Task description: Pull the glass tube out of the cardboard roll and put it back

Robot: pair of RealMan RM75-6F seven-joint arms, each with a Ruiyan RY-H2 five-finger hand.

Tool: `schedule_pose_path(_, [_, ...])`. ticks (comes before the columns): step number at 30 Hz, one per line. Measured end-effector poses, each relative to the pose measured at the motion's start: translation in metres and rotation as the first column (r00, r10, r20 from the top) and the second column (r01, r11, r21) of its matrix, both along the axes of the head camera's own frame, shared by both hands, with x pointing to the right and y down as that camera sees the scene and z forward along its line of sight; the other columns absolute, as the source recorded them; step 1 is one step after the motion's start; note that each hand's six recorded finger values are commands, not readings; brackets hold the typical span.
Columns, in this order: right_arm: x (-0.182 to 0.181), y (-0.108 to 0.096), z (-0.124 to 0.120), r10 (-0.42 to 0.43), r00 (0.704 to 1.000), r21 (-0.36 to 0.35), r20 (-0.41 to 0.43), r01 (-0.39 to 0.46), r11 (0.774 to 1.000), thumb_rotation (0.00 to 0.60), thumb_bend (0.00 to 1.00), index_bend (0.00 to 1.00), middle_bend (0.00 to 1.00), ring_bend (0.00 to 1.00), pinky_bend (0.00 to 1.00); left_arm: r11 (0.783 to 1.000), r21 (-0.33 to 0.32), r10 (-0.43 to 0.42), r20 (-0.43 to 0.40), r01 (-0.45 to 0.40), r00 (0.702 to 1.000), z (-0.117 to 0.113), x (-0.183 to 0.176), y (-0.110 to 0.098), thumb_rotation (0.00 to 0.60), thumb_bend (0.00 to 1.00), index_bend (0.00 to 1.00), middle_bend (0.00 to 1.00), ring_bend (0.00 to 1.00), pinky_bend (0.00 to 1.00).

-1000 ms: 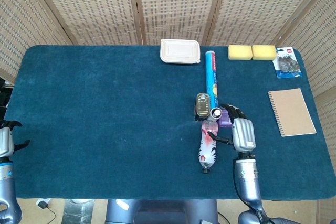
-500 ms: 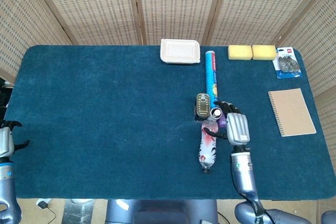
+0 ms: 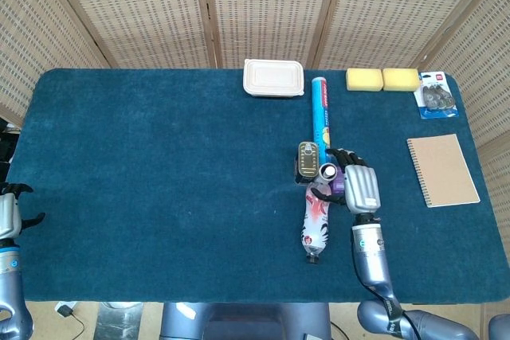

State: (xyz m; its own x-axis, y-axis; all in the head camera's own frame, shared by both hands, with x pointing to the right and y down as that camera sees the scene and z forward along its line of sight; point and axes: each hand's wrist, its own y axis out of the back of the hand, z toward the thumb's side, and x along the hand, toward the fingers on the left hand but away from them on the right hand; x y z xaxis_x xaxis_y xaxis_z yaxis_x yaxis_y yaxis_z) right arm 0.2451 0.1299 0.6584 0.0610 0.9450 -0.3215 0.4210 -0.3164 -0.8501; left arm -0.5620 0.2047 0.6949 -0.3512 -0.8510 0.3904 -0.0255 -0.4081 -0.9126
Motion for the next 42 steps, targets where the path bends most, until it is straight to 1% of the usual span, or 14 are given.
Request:
schedule_pose_path(7, [0.008, -0.005, 0.001, 0.020, 1.000, 0.005, -0.010, -0.020, 1.000, 0.475, 0.15, 0.27, 0.31, 0.27, 0.33, 1.000, 0.000, -0.002, 0.001, 0.002, 1.000, 0.000, 0.000, 0.000, 0.599, 0.11, 0.40, 0.37, 0.20, 0.29])
schedule_pose_path(10, [0.013, -0.007, 0.001, 0.027, 0.999, 0.007, -0.021, -0.027, 1.000, 0.517, 0.15, 0.28, 0.31, 0.28, 0.34, 1.000, 0.000, -0.002, 0.001, 0.002, 1.000, 0.000, 0.000, 0.001, 0.599, 0.11, 0.40, 0.37, 0.20, 0.29])
schedule_pose_path(21, [0.017, -0.005, 0.003, 0.034, 0.999, -0.004, -0.041, -0.034, 0.999, 0.546, 0.15, 0.29, 0.32, 0.30, 0.35, 1.000, 0.000, -0.003, 0.000, 0.003, 1.000, 0.000, -0.001, 0.001, 0.599, 0.11, 0.40, 0.37, 0.20, 0.29])
schedule_pose_path(27, [0.019, -0.004, 0.004, 0.040, 0.998, -0.009, -0.045, -0.041, 0.999, 0.598, 0.15, 0.33, 0.34, 0.31, 0.38, 1.000, 0.000, -0.003, -0.001, 0.003, 1.000, 0.000, -0.001, 0.001, 0.599, 0.11, 0.40, 0.37, 0.20, 0.29])
schedule_pose_path(35, [0.020, -0.004, 0.005, 0.049, 0.997, -0.009, -0.051, -0.050, 0.999, 0.600, 0.16, 0.37, 0.37, 0.33, 0.40, 1.000, 0.001, -0.003, -0.001, 0.003, 1.000, -0.001, -0.001, 0.001, 0.599, 0.11, 0.40, 0.37, 0.20, 0.29])
schedule_pose_path(42, [0.012, -0.001, 0.007, 0.045, 0.997, -0.003, -0.059, -0.045, 0.999, 0.600, 0.16, 0.44, 0.43, 0.36, 0.42, 1.000, 0.001, -0.003, -0.002, 0.003, 1.000, -0.001, 0.000, 0.001, 0.600, 0.11, 0.40, 0.37, 0.20, 0.29])
